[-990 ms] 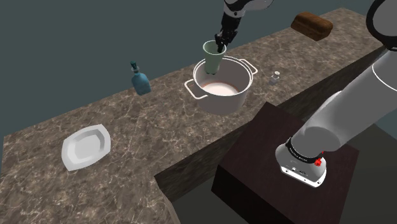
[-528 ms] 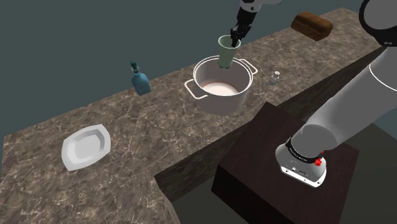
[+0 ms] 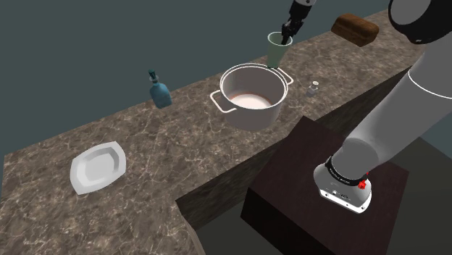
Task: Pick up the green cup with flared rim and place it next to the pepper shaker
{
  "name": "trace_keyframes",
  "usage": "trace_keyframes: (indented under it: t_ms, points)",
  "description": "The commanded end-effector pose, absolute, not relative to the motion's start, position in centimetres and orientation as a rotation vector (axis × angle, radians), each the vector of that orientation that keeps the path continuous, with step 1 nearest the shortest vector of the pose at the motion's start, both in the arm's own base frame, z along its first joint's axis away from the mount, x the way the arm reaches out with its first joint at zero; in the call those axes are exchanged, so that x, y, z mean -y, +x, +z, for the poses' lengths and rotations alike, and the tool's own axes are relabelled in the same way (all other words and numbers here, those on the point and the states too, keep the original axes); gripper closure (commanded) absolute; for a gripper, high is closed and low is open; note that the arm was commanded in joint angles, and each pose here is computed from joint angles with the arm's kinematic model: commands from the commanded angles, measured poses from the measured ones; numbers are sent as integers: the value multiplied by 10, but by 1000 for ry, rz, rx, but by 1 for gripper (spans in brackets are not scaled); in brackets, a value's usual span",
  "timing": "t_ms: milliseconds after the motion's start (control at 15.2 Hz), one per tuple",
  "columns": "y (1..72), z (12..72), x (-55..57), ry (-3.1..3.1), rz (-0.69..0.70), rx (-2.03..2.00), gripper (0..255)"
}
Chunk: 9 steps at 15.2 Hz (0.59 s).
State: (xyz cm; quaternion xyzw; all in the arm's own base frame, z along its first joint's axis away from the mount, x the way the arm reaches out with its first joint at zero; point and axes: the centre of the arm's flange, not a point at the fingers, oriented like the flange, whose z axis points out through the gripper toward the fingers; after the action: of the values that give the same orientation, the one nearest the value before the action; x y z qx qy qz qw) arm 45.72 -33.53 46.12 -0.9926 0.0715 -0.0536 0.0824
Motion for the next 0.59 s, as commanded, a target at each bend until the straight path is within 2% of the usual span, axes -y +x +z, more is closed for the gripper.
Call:
trace_keyframes:
  t_ms: [0,528]
  points:
    - [453,462,360,-2965,-161,-211,255]
    - [427,462,463,-2965,-161,-211,255]
